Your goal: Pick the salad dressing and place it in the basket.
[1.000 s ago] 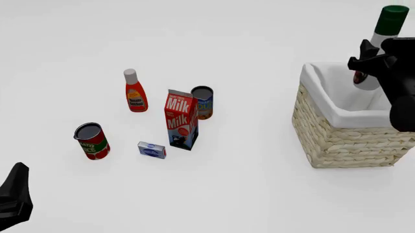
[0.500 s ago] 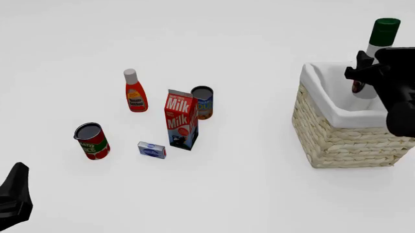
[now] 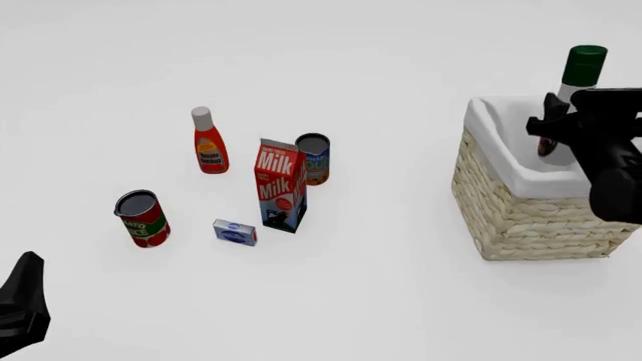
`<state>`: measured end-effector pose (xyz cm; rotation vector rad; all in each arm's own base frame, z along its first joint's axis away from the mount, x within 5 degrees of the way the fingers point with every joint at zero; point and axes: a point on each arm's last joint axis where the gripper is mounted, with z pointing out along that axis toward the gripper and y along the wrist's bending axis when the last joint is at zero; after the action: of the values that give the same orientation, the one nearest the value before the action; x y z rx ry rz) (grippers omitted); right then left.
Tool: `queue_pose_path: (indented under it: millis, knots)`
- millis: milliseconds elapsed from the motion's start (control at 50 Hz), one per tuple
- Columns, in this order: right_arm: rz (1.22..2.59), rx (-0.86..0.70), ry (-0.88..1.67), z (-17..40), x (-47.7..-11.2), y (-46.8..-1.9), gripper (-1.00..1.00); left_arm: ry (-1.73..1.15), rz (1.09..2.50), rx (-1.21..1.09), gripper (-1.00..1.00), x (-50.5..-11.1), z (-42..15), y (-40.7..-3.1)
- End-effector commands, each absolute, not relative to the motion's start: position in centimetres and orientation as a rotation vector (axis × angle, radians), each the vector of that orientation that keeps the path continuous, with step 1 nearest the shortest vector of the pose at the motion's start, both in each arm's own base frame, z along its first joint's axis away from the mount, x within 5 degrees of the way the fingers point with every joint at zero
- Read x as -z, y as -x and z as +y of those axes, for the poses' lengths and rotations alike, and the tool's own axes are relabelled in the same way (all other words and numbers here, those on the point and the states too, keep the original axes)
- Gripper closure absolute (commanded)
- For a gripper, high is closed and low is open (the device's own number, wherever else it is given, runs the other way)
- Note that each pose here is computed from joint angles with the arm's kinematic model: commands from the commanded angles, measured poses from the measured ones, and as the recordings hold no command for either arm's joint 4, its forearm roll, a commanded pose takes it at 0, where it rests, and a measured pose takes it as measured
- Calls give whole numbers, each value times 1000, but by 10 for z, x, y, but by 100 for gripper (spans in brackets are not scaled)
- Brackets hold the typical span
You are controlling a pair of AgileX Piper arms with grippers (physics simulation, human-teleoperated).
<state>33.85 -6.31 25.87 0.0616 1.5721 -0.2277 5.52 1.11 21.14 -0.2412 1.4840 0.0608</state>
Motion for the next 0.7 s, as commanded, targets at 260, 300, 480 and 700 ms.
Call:
queue_pose_path:
  millis: [260,300,480,700]
  knots:
    - [1579,208,-81,-63,-248,-340,100,246,1485,-64,-100,-211,11,-55]
    - [1581,207,-83,-64,-246,-341,100,245,1485,-65,-100,-211,11,-55]
    - [1588,203,-87,-64,-243,-341,100,248,1485,-64,-100,-211,11,-55]
    - [1587,192,-84,-61,-245,-342,-100,251,1485,-65,-100,-211,12,-55]
